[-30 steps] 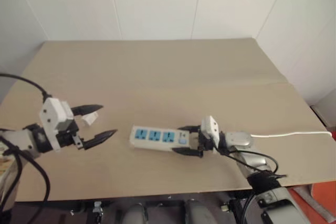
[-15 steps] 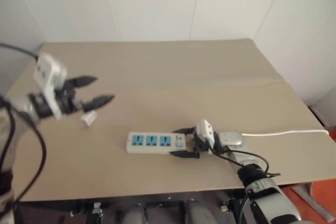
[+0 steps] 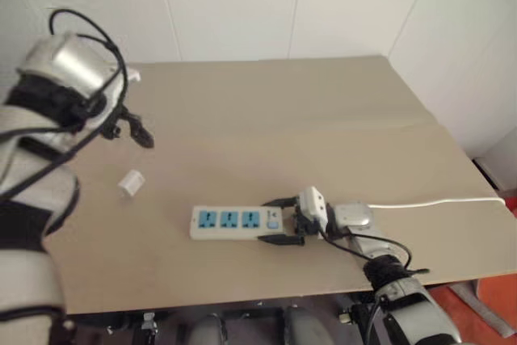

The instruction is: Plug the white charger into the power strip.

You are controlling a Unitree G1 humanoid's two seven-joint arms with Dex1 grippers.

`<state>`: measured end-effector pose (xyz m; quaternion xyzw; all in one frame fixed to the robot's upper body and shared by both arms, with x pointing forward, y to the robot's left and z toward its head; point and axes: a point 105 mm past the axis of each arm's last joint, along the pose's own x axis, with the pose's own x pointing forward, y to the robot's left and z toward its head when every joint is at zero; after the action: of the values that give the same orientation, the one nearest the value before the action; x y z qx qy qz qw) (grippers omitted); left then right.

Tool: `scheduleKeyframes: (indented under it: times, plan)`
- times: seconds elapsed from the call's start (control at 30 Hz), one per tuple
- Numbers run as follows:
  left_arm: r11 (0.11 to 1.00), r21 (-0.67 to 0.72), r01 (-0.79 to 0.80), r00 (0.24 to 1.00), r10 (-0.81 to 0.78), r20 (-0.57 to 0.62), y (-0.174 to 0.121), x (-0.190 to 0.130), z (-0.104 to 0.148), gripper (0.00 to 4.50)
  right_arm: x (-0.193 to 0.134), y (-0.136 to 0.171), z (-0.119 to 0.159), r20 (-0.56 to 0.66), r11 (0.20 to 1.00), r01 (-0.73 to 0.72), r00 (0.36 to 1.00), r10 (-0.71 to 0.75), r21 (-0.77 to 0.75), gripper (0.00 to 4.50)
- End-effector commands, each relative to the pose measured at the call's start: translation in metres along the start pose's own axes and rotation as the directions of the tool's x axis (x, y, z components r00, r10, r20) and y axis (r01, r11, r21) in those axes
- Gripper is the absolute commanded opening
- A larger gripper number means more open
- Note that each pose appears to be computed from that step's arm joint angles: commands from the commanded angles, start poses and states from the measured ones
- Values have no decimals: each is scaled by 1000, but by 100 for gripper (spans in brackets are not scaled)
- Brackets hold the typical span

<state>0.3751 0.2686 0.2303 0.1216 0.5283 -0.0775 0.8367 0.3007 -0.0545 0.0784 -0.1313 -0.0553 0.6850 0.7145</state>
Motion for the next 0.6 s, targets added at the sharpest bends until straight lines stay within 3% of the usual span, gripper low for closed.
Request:
scheduleKeyframes:
  times: [0.03,0.43,0.6]
  plan:
    - [999,-32,-37,999,37,-20,13,6,-6,450,4,13,-13,-37,999,-11,999,13,51,342]
    - [1000,6,-25,982,26,-188,18,57,-44,450,3,18,-10,-44,998,30,999,-28,58,342]
    - [999,37,-25,980,32,-194,16,71,-48,450,5,21,-9,-37,996,51,998,-48,71,342]
